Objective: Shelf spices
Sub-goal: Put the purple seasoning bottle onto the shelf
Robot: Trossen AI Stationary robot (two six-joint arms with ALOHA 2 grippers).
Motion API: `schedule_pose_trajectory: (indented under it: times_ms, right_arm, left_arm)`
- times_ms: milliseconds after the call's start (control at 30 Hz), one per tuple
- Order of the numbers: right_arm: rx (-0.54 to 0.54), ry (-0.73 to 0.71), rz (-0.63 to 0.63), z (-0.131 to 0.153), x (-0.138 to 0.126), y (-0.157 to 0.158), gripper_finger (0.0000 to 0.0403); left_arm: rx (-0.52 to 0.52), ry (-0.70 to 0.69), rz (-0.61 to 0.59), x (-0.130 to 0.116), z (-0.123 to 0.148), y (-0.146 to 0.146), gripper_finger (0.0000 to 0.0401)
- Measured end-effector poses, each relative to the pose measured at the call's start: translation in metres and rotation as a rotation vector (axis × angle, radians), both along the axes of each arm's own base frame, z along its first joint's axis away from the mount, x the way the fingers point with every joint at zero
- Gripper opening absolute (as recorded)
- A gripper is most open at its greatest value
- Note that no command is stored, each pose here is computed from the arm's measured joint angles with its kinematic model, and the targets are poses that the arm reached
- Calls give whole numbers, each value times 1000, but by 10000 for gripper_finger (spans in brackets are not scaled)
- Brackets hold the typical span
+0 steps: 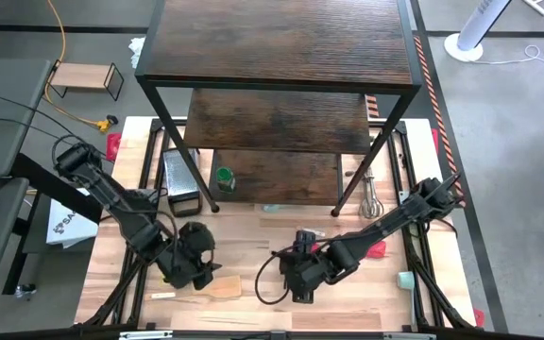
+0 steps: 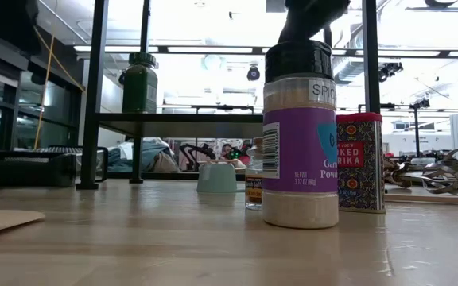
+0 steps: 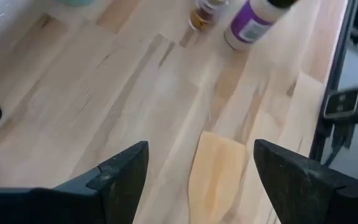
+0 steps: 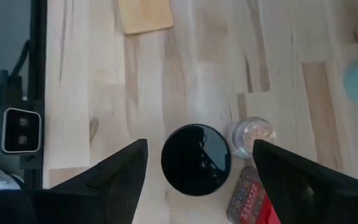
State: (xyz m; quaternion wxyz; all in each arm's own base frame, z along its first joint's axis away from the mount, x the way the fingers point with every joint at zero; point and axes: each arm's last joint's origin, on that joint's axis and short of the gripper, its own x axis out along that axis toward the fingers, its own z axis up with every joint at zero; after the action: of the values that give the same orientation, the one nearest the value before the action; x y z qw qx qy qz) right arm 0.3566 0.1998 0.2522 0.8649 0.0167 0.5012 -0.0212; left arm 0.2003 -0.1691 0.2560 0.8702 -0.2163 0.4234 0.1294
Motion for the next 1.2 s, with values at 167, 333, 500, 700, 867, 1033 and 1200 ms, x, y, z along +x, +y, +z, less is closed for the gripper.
schedule_pose_trajectory:
  times_ms: [167,333,500,700,867,1033,1200]
  right_arm:
    - [-5,41,8,-15,4,3,289]
    - [-11,59,6,-21,5,4,289]
    - [7,66,8,-21,7,2,289]
    - [-11,68,38,-21,7,1,287]
    - [-8,116,52,-22,3,1,271]
    - [-5,98,49,-22,4,2,267]
    - [1,85,44,-21,7,0,267]
  left_arm:
    - [-3,-24,83,-11,-16,-4,287]
    - [-57,-17,152,-17,-25,-6,287]
    - [-80,-65,198,-15,-23,-7,287]
    - [-43,-162,282,-9,-21,-1,287]
    - [-95,-207,319,2,-18,2,287]
    - [-97,-257,238,18,-17,-1,287]
    - [-50,-285,151,33,-21,-3,287]
